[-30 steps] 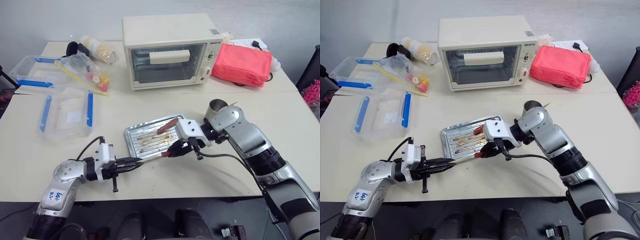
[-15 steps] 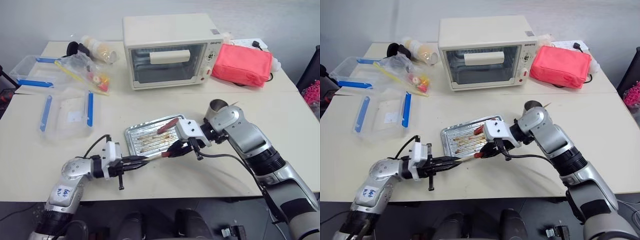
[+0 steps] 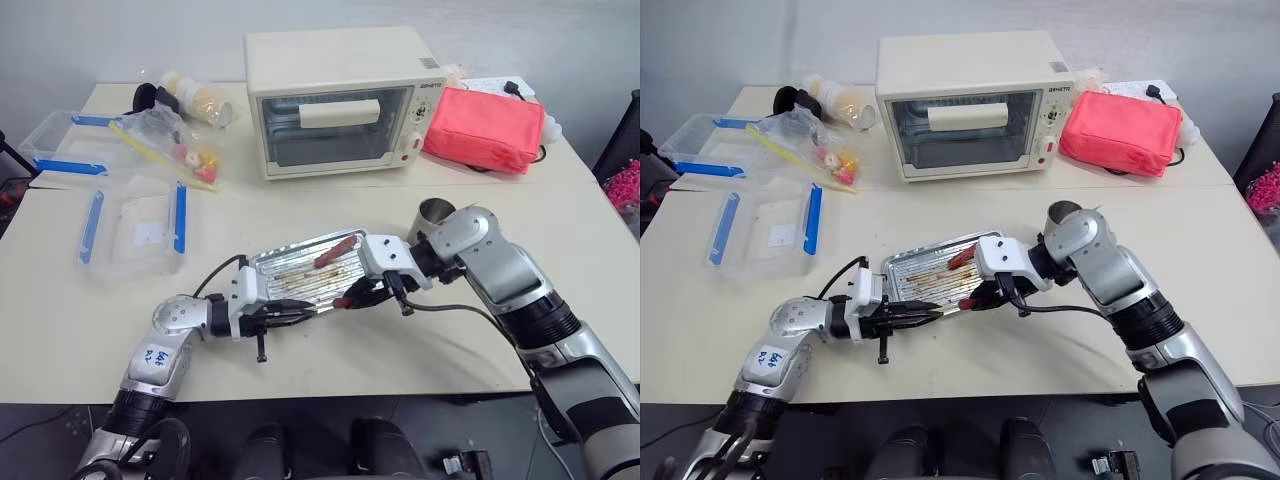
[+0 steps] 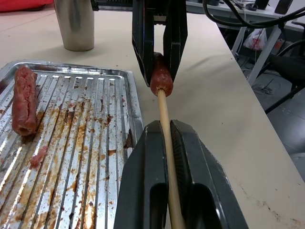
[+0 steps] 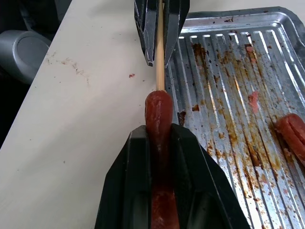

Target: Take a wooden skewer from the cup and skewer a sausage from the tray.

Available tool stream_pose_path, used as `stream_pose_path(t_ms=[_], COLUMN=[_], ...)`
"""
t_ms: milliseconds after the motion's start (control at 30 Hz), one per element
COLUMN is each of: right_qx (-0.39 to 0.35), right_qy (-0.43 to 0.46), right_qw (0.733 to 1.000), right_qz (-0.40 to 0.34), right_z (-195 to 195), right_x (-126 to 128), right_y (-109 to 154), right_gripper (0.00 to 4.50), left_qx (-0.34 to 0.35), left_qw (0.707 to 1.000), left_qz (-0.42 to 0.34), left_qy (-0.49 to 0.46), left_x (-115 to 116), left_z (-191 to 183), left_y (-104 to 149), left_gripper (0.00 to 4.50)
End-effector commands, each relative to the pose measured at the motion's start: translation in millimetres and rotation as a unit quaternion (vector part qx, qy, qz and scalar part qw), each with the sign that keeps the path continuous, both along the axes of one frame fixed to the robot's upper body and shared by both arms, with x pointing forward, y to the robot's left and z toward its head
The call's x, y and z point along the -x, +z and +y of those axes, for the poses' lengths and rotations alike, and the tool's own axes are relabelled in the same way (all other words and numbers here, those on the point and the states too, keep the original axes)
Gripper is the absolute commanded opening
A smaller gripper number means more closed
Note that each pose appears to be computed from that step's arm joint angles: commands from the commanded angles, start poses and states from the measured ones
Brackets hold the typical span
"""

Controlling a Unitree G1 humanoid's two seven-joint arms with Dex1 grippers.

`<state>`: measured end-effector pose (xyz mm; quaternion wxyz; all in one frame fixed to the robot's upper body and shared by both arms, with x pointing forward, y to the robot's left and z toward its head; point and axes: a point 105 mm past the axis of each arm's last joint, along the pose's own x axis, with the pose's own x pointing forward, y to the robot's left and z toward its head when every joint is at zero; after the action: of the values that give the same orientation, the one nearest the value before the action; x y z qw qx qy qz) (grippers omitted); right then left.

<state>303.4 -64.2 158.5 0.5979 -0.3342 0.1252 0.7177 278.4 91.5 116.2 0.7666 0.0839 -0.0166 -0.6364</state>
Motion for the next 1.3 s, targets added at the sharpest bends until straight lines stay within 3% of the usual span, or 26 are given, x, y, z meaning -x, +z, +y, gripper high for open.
stream_pose_path(t_ms=[33,233,333,633,667,800,900,1000,1100,1200,1300], right_qx=[-0.031,-0.038,-0.037,-0.068,-0.085,-0.182,-0.299,-0.407,-0.471,-0.514,-0.523], right_qy=[0.069,0.057,0.034,0.011,0.003,-0.031,-0.093,-0.140,-0.167,-0.204,-0.217], right_qw=[0.997,0.997,0.998,0.997,0.996,0.980,0.944,0.898,0.862,0.818,0.804], right_qz=[-0.003,0.025,0.026,0.023,0.024,-0.068,-0.099,-0.088,-0.091,-0.159,-0.185], right_z=[26.8,19.1,5.5,-34.8,-38.0,-50.8,-62.9,-68.0,-70.1,-81.2,-86.2], right_x=[17.5,20.6,17.5,26.2,27.8,24.0,26.3,34.2,34.8,27.0,25.6], right_y=[8.8,10.4,11.5,26.7,31.0,42.5,47.3,57.0,69.2,86.4,89.8], right_gripper=[0.52,0.52,1.20,4.23,4.45,4.45,4.45,4.45,4.45,4.45,4.45], left_qx=[0.037,0.037,0.029,-0.010,-0.010,0.036,0.118,0.175,0.205,0.229,0.220], left_qw=[0.996,0.997,0.998,0.997,0.996,0.981,0.939,0.876,0.808,0.738,0.725], left_qz=[-0.040,-0.043,-0.044,-0.047,-0.044,-0.054,-0.086,-0.117,-0.125,-0.100,-0.083], left_qy=[-0.076,-0.050,-0.017,0.066,0.082,0.185,0.310,0.434,0.538,0.627,0.647], left_x=[13.2,7.8,4.2,23.6,27.9,35.4,25.8,11.7,-5.4,-26.5,-39.8], left_z=[-34.8,-23.1,-0.3,77.5,85.3,111.1,135.4,161.3,185.4,211.4,214.5], left_y=[22.4,25.0,25.2,30.8,32.4,47.2,70.8,87.4,93.2,86.8,78.9], left_gripper=[0.00,0.00,0.00,0.00,0.00,0.00,0.00,0.00,0.00,0.00,0.00])
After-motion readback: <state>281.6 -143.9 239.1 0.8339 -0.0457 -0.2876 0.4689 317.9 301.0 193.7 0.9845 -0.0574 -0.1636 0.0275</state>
